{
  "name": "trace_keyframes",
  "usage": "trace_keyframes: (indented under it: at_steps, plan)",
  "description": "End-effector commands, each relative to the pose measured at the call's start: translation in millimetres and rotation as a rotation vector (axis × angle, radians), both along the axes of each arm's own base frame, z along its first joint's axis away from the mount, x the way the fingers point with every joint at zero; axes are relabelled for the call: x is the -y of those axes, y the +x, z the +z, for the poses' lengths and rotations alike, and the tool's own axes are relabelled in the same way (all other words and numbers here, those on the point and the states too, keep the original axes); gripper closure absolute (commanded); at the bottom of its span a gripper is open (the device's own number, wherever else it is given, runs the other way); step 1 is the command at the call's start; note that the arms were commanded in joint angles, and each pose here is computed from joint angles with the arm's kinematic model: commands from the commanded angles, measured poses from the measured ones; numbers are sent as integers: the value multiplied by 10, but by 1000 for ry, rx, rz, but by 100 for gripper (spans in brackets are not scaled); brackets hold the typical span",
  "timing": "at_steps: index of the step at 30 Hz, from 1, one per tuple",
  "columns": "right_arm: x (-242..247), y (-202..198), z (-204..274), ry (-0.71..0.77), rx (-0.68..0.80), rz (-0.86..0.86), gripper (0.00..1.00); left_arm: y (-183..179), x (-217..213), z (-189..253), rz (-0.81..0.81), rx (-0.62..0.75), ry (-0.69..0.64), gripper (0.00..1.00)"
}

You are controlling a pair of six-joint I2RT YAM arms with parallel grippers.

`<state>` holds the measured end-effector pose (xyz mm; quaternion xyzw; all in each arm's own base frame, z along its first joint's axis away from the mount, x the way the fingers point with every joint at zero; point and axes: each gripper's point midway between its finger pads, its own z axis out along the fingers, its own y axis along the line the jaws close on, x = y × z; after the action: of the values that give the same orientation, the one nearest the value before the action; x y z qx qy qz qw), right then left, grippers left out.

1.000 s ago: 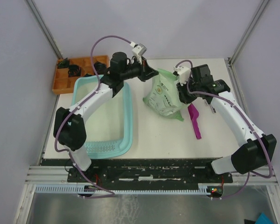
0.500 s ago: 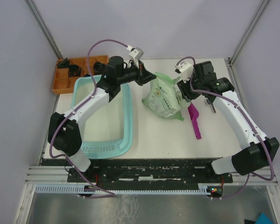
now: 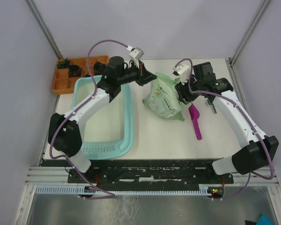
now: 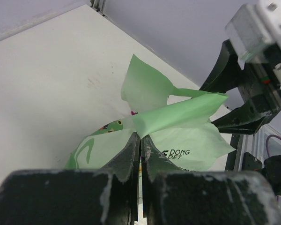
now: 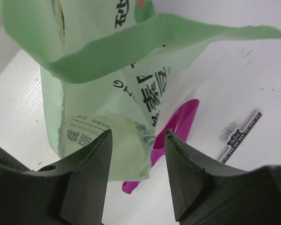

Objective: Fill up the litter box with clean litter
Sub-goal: Open the cat litter bag at the center of the board.

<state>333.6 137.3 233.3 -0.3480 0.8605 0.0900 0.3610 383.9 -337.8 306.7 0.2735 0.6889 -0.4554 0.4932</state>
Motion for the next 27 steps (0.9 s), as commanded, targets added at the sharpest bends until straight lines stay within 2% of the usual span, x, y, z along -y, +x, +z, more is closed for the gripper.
trace_keyframes:
  at_steps: [1, 3, 4, 5, 6, 7, 12, 16, 20, 27]
  plan:
    - [-207, 44, -111, 73, -17, 75, 44, -248, -17, 880, -35, 182, -154, 97]
    - [-248, 69, -179, 80, -43, 85, 49, -265, -34, 914, -31, 186, -158, 97]
    - [-262, 92, -202, 81, -48, 86, 56, -273, -43, 928, -28, 189, -159, 97]
    - [-257, 141, -219, 75, -42, 76, 69, -279, -55, 943, -25, 192, -160, 97]
    - [-215, 220, -233, 57, -26, 40, 86, -292, -69, 960, -20, 194, -160, 97]
    - [-158, 301, -235, 36, -9, -7, 97, -309, -87, 983, -14, 200, -158, 97]
    - [134, 577, 37, -46, 165, -167, 98, -374, -196, 1034, 22, 220, -149, 97]
    - [370, 674, 218, -104, 246, -296, 98, -390, -203, 989, 16, 214, -138, 97]
    - [510, 723, 208, -152, 277, -363, 98, -360, -179, 865, 15, 192, -130, 97]
    - [441, 672, 251, -102, 262, -352, 98, -302, -163, 664, 23, 160, -116, 97]
